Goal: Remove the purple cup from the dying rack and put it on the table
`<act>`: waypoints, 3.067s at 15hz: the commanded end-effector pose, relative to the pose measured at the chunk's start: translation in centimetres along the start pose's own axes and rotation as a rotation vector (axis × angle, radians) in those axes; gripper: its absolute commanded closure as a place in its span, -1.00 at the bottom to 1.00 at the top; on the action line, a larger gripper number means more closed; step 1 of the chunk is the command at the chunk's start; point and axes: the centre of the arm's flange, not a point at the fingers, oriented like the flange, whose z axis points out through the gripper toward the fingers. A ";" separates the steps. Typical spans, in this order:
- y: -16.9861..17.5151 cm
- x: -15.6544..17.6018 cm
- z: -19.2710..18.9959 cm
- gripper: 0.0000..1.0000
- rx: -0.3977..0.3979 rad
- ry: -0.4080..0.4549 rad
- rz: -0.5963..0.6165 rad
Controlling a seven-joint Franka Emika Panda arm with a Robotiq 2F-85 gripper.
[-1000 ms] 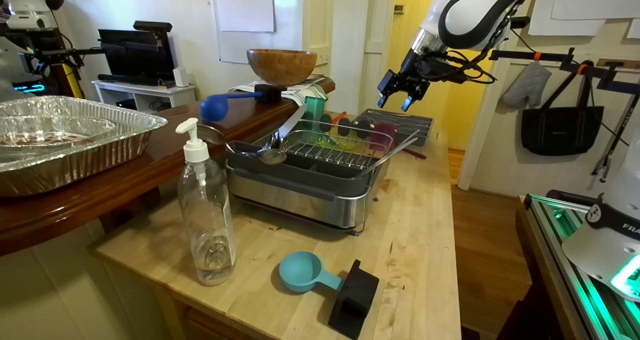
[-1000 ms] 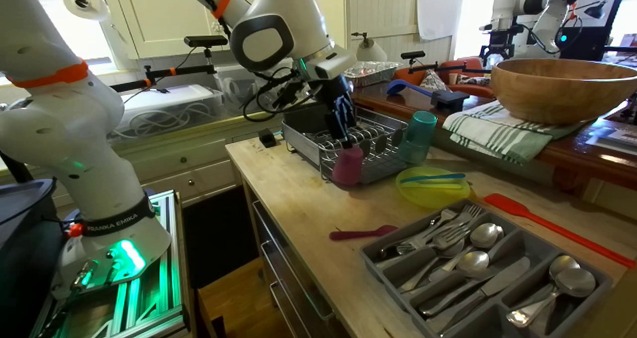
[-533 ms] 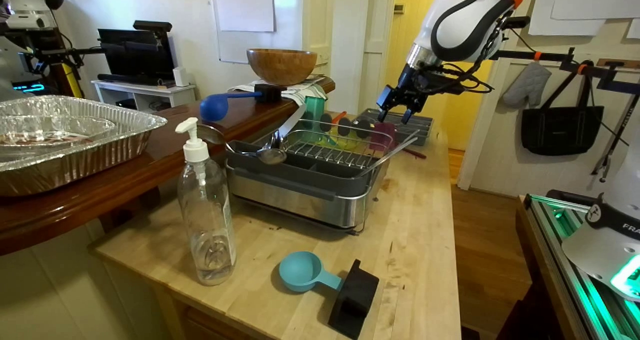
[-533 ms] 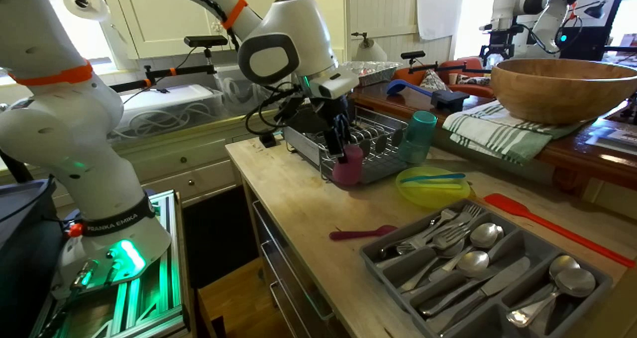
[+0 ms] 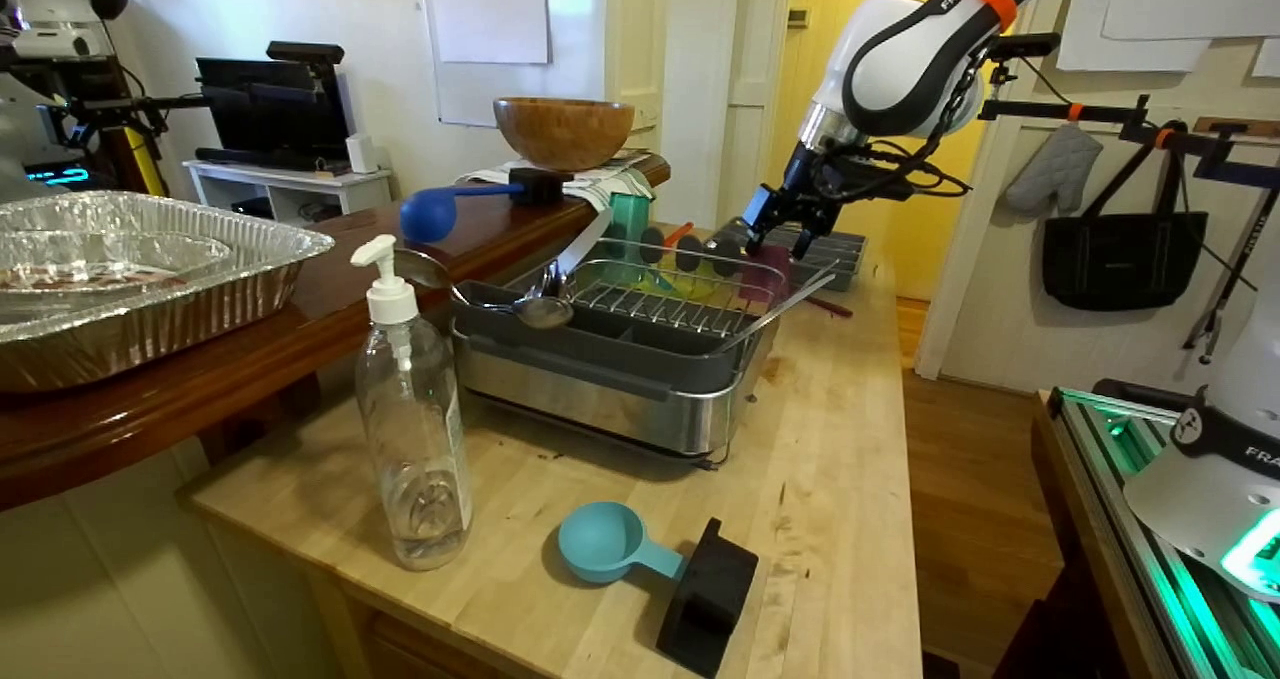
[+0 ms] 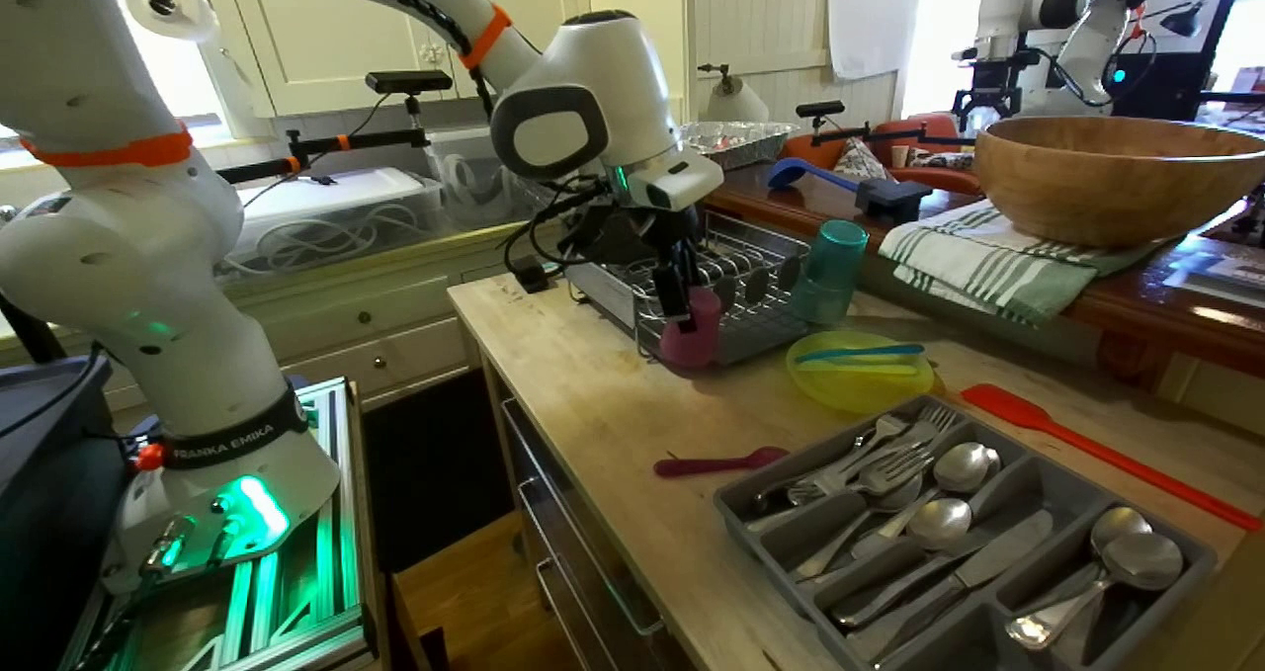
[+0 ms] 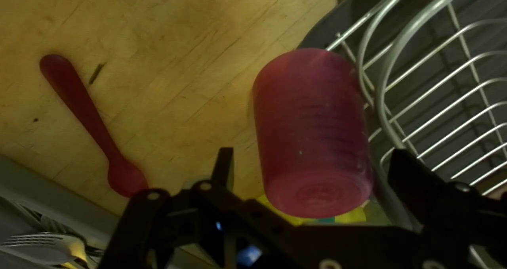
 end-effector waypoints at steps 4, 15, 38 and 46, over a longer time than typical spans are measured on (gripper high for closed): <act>-0.1 1.1 1.1 0.02 0.024 0.015 -0.012; -0.3 1.4 -3.1 0.14 0.038 0.070 -0.051; 3.6 1.3 -9.0 0.14 -0.023 0.185 -0.110; 6.9 -1.7 -4.3 0.14 -0.093 0.140 -0.109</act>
